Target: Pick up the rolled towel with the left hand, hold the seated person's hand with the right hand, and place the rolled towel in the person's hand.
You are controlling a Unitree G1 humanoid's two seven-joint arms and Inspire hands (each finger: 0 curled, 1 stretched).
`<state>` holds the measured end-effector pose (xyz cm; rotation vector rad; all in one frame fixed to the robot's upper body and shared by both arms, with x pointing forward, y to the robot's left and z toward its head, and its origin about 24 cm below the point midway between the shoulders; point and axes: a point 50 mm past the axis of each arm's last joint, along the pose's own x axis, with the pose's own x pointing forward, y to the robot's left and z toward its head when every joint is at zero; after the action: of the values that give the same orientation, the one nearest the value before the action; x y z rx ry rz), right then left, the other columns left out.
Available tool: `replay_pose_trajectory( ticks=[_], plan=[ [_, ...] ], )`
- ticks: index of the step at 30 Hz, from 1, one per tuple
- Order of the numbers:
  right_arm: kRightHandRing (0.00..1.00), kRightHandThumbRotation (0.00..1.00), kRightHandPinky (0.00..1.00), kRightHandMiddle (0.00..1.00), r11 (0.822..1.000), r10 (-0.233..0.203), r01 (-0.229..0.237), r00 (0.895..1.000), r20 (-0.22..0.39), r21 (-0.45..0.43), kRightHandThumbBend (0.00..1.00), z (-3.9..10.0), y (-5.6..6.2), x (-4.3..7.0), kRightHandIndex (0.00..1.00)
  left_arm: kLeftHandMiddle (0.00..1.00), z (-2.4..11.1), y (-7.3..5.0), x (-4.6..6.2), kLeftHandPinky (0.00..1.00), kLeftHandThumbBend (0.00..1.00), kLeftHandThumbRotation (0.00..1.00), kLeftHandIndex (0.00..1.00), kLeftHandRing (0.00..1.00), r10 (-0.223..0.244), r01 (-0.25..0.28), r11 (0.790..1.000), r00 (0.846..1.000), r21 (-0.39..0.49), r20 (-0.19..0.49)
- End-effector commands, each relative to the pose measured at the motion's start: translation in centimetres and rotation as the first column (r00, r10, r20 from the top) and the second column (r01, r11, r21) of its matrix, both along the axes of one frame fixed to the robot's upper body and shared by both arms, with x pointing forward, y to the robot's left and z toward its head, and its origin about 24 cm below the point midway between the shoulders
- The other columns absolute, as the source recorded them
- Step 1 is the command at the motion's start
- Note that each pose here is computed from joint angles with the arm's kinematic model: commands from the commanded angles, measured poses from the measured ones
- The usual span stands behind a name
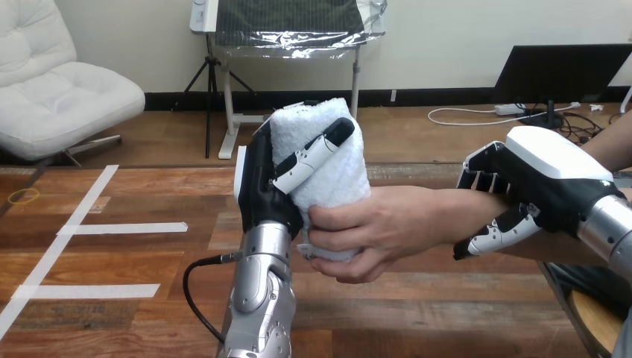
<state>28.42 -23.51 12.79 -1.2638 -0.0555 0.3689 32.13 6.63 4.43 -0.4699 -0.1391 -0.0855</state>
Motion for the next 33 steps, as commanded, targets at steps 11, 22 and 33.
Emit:
replay_pose_trajectory(
  ticks=[11,22,33],
  plan=[
    [0.38,0.16,0.33,0.42,0.998,0.014,-0.016,1.000,0.021,0.057,0.84,1.0,0.8,1.0,0.44,0.41,7.1,-9.3,-1.8,0.32,0.75,0.00,0.42,0.37,-0.227,0.277,0.938,0.946,-0.211,0.231],
    [0.41,0.23,0.36,0.46,1.000,0.014,-0.014,0.999,-0.051,0.003,0.86,1.1,0.6,0.8,0.48,0.52,6.9,-8.2,-1.6,0.40,0.73,0.13,0.54,0.47,-0.286,0.331,0.926,0.929,-0.184,0.234],
    [0.50,0.35,0.41,0.56,0.997,0.032,-0.039,0.996,-0.088,-0.068,0.91,1.5,0.3,0.6,0.58,0.70,6.8,-6.5,-1.3,0.59,0.64,0.38,0.67,0.66,-0.286,0.322,0.939,0.927,-0.123,0.244]
  ],
)
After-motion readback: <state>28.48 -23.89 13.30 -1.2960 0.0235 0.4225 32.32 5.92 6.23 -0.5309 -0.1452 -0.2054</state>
